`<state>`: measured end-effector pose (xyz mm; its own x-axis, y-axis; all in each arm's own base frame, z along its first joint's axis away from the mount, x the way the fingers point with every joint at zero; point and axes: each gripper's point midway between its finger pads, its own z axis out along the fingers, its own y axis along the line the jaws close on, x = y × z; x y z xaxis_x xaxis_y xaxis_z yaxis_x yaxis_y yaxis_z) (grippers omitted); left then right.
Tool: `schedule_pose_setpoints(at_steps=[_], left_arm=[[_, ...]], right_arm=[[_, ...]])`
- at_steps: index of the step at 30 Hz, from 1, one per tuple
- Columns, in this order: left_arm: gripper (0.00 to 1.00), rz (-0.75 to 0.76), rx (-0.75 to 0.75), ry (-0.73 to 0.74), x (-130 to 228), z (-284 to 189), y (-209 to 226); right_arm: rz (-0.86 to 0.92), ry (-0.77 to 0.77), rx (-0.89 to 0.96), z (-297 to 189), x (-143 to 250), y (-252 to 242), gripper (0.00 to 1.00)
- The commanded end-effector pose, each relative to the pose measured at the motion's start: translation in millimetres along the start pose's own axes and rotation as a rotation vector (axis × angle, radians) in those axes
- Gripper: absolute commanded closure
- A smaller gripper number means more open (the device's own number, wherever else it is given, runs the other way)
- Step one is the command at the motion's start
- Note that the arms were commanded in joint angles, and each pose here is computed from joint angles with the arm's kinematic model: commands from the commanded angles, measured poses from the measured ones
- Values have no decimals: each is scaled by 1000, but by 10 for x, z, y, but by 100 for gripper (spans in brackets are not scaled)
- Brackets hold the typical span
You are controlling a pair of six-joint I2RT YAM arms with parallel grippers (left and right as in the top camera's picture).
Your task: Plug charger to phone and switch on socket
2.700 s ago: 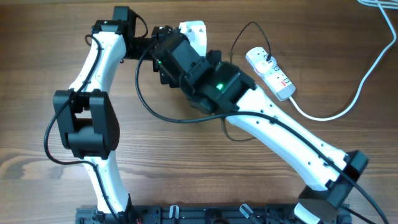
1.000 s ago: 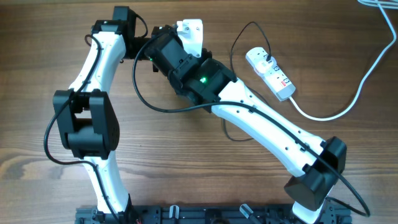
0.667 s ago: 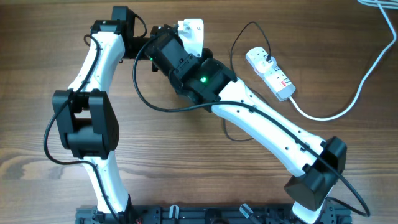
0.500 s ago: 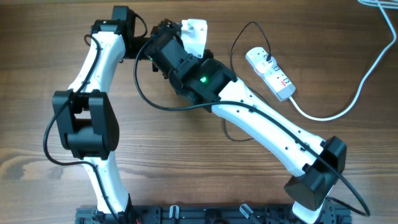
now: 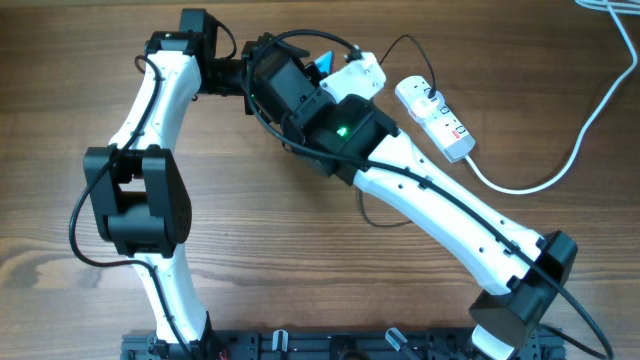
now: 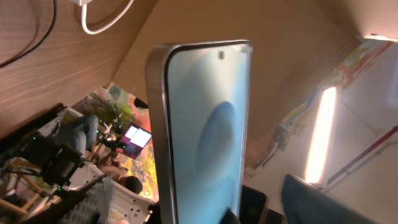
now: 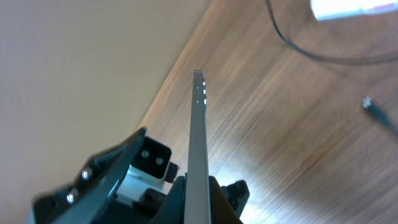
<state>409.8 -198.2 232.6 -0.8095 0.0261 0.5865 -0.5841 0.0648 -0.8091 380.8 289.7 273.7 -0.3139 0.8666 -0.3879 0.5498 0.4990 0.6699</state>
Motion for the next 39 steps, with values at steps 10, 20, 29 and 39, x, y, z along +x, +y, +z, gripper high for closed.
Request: schedule_pose_setpoints(at_steps=[10, 20, 29, 39], left_arm=[[38, -88, 25, 23, 144, -11, -120], [60, -113, 31, 31, 156, -11, -133], [73, -113, 31, 31, 156, -11, -133], [91, -114, 31, 31, 156, -11, -133]], right_arm=[[419, 8, -47, -165, -124, 134, 95], [416, 91, -19, -156, 35, 118, 95], [414, 93, -17, -156, 39, 112, 95], [414, 145, -5, -167, 129, 114, 95]])
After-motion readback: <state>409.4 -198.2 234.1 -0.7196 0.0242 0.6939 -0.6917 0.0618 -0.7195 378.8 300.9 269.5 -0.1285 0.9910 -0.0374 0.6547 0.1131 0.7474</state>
